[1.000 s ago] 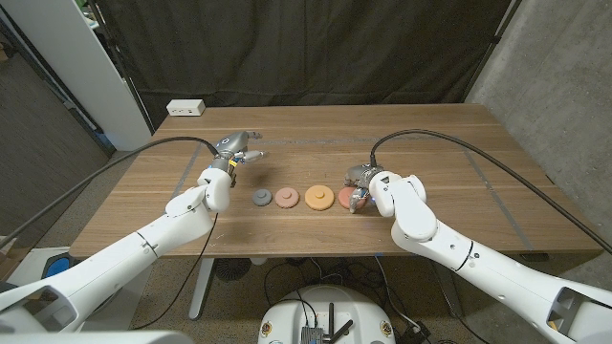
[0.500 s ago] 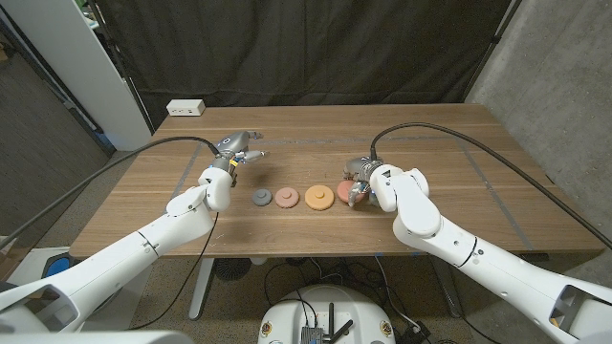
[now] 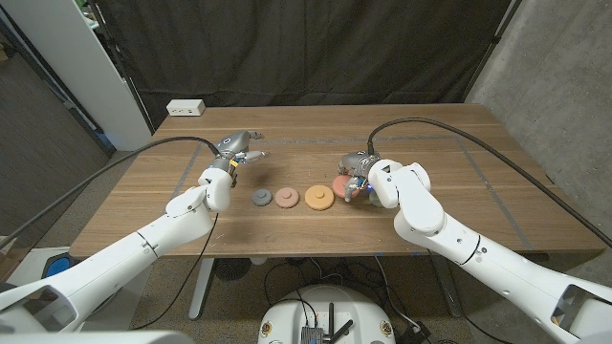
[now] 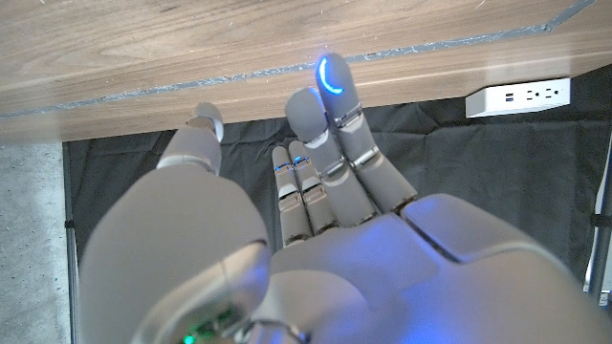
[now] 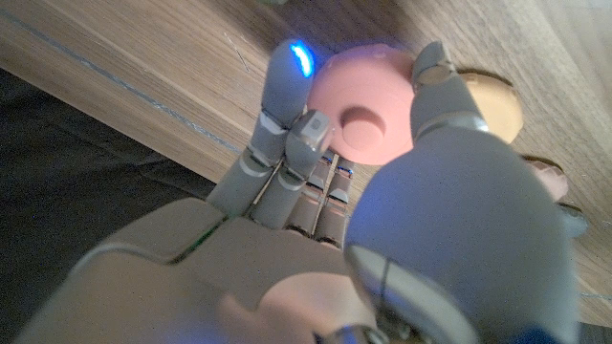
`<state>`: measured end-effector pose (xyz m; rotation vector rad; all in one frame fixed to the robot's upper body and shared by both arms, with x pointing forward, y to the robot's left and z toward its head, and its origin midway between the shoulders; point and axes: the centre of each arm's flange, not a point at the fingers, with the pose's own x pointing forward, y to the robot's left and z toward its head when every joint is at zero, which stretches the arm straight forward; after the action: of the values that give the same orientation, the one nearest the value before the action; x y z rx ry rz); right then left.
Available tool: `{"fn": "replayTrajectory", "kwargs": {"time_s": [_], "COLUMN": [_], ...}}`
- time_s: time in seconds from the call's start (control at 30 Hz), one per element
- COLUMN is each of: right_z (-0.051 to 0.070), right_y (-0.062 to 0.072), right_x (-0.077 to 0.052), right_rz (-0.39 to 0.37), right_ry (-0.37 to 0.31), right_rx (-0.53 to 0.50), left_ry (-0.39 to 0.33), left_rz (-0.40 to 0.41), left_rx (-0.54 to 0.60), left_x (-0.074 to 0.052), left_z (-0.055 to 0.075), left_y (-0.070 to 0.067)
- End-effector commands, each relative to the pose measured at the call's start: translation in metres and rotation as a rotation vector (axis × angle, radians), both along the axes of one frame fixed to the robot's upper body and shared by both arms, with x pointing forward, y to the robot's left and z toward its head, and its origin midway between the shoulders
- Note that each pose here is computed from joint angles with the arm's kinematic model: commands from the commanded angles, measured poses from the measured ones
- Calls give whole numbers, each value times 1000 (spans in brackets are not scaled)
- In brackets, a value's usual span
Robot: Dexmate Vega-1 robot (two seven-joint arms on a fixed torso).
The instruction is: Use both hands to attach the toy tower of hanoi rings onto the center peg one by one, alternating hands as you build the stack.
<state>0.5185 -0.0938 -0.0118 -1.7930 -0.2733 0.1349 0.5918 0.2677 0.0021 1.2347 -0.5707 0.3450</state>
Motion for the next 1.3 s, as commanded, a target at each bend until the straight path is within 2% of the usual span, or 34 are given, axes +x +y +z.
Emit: {"fn": "replayTrajectory", "kwargs": {"time_s": [0.03, 0.87, 1.3], "right_z": [11, 17, 15], "right_y": [17, 57, 64], "right_x": [-5, -4, 4], "right_rz": [78, 149, 156], "right_ry": [-18, -20, 12], "right_rx": [-31, -98, -111], "left_ry": [5, 3, 3], "left_rz": [-1, -2, -6], "left_rx": [6, -12, -17], "left_x": [-4, -8, -8], "left_z": [0, -8, -9], "left_y": [1, 6, 6]}}
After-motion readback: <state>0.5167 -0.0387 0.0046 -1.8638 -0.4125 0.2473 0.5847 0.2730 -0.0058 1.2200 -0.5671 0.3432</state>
